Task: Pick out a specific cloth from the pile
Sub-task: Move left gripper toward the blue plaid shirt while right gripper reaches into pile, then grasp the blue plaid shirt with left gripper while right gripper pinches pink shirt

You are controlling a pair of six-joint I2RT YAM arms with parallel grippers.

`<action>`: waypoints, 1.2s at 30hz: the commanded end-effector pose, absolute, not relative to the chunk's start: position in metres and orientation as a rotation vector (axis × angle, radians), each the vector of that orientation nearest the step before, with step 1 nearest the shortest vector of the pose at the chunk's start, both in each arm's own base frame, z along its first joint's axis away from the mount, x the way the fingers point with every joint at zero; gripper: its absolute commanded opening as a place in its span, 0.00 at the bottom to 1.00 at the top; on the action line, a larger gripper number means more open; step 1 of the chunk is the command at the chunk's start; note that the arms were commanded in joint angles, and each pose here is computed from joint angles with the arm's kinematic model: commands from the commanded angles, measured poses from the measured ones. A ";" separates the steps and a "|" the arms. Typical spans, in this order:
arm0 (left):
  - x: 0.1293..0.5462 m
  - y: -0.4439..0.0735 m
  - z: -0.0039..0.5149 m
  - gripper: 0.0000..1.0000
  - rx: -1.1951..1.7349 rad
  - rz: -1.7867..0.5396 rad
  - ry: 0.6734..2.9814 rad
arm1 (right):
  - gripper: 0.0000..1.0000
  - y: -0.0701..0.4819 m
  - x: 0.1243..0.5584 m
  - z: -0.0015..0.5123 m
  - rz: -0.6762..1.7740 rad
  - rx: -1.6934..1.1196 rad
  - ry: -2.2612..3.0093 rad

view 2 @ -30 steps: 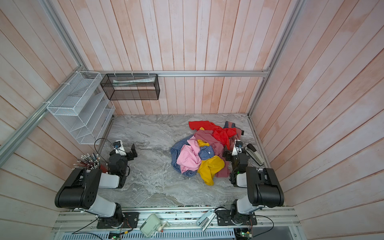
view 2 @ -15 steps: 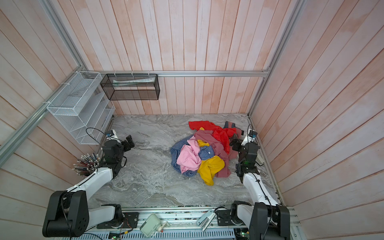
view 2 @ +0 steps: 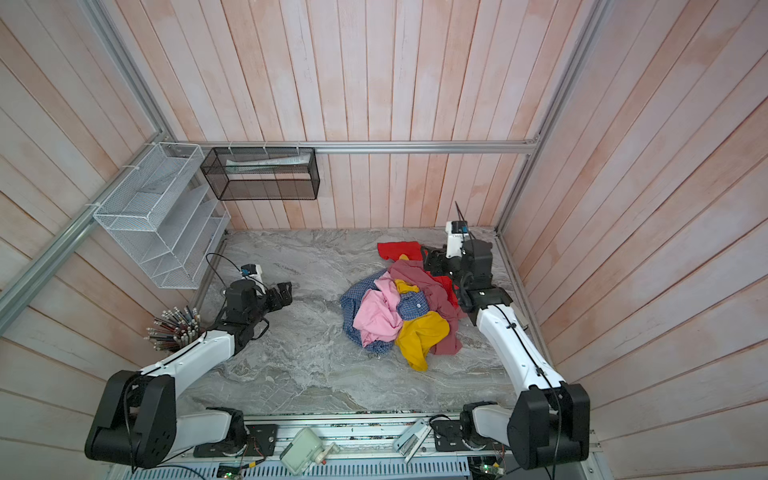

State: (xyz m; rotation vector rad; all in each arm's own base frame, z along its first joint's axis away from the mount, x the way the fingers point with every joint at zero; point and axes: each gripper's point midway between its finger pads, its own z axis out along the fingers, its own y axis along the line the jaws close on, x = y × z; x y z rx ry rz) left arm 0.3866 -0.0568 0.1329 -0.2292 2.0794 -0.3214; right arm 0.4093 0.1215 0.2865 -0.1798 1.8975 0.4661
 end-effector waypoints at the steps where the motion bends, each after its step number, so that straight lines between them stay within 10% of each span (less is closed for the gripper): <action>1: 0.390 -0.072 0.136 1.00 -0.180 -0.369 2.096 | 0.69 0.136 0.403 0.260 0.325 -0.329 2.054; 13: 0.386 -0.132 0.124 1.00 0.028 -0.468 2.186 | 0.57 0.226 0.379 0.219 0.274 -0.802 2.146; 36: 0.396 -0.153 0.105 1.00 0.053 -0.481 2.287 | 0.67 0.282 0.295 0.139 0.174 -1.269 2.345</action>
